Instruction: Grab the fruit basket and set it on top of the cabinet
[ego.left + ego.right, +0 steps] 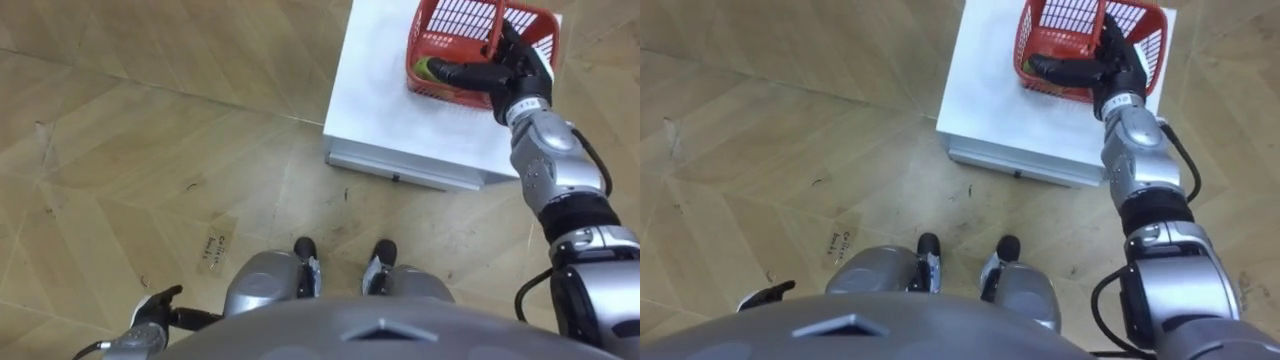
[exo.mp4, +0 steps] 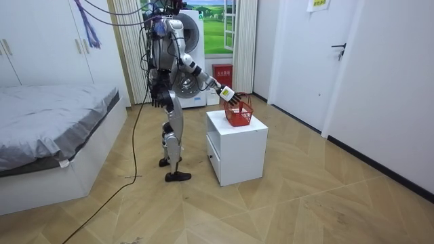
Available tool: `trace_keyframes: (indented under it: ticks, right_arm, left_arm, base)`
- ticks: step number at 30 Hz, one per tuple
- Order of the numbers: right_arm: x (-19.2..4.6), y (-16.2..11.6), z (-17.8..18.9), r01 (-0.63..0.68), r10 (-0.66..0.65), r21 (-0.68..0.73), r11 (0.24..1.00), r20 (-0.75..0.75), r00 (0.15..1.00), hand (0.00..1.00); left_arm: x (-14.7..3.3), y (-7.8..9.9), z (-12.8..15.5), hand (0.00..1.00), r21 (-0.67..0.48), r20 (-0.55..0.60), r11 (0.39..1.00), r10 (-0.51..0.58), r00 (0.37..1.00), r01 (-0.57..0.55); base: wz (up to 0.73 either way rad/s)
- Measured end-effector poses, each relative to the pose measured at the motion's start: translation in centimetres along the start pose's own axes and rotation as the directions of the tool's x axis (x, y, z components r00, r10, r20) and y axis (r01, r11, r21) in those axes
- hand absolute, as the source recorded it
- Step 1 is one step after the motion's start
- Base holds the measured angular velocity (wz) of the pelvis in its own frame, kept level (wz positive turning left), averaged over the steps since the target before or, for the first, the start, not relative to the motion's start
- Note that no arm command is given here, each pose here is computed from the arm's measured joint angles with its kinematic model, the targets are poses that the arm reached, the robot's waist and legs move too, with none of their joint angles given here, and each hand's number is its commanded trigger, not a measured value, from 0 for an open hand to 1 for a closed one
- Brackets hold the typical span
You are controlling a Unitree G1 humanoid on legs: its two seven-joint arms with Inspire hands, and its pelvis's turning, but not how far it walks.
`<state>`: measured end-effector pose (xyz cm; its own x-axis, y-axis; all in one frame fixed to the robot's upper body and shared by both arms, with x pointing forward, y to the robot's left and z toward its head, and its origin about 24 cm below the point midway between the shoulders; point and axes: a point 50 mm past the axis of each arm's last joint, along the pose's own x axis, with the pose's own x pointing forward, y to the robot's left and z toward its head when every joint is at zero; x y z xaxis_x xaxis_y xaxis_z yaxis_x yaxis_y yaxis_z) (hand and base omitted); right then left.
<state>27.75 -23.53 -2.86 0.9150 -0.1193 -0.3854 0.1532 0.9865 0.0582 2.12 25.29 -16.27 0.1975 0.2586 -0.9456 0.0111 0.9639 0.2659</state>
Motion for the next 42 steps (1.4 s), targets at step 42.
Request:
trace_keyframes:
  ticks: [42]
  right_arm:
    - [-7.3, -4.2, -5.1, 0.203, -0.205, -0.093, 0.975, -0.018, 0.979, 0.00]
  left_arm:
    - [-0.5, 0.5, 0.6, 0.00, -0.104, 0.084, 0.988, 0.123, 0.989, -0.114]
  base:
    - [-0.06]
